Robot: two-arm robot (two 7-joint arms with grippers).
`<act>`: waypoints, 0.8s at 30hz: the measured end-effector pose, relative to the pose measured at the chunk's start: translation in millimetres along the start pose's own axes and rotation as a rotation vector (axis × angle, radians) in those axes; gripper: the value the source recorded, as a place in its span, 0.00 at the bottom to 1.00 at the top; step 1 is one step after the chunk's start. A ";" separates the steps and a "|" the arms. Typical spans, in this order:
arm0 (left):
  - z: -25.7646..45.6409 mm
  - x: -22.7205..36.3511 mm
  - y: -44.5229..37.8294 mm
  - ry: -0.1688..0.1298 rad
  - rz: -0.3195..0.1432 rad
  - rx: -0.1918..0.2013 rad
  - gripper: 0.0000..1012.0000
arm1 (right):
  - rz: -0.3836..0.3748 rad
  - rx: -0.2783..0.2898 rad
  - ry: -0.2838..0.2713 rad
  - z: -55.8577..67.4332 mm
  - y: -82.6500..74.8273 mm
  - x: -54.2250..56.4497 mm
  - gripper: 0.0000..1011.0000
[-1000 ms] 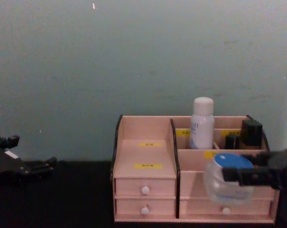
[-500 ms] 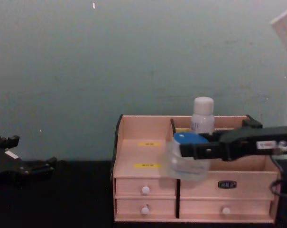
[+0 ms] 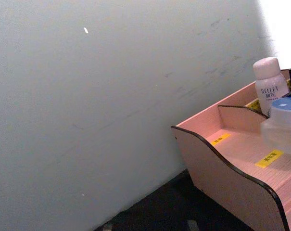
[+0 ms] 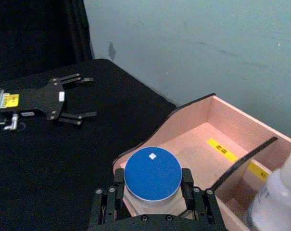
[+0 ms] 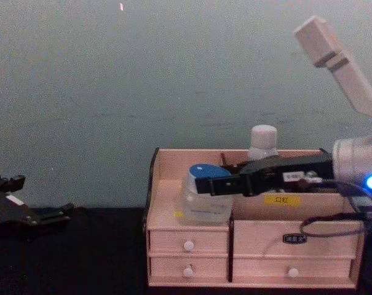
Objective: Pick up the facial cleanser and watermelon frost from the table and place them into the tiered storage box.
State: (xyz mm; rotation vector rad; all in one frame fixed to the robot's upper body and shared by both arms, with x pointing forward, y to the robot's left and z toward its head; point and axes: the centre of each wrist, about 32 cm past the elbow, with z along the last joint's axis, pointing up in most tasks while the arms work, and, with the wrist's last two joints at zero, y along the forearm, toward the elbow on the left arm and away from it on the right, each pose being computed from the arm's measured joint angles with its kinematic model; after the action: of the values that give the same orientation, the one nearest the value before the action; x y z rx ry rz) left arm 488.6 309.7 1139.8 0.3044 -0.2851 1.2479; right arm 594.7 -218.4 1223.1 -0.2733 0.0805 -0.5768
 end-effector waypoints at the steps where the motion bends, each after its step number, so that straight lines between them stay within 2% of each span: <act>1: 0.0 0.0 0.0 0.000 0.000 0.000 0.99 | 0.002 -0.001 0.003 0.5 4.3 1.2 0.70; 12: 0.0 0.0 0.0 0.000 0.000 0.000 0.99 | -0.007 -0.015 0.017 2.9 21.6 10.0 0.70; 24: 0.0 0.0 0.0 0.000 0.000 0.000 0.99 | -0.030 -0.010 0.034 5.3 28.4 15.5 0.70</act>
State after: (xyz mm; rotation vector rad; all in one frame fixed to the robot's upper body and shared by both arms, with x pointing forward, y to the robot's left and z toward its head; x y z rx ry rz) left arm 488.6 309.7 1139.8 0.3045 -0.2851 1.2479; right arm 623.5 -202.9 1220.3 -0.2751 0.1126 -0.6110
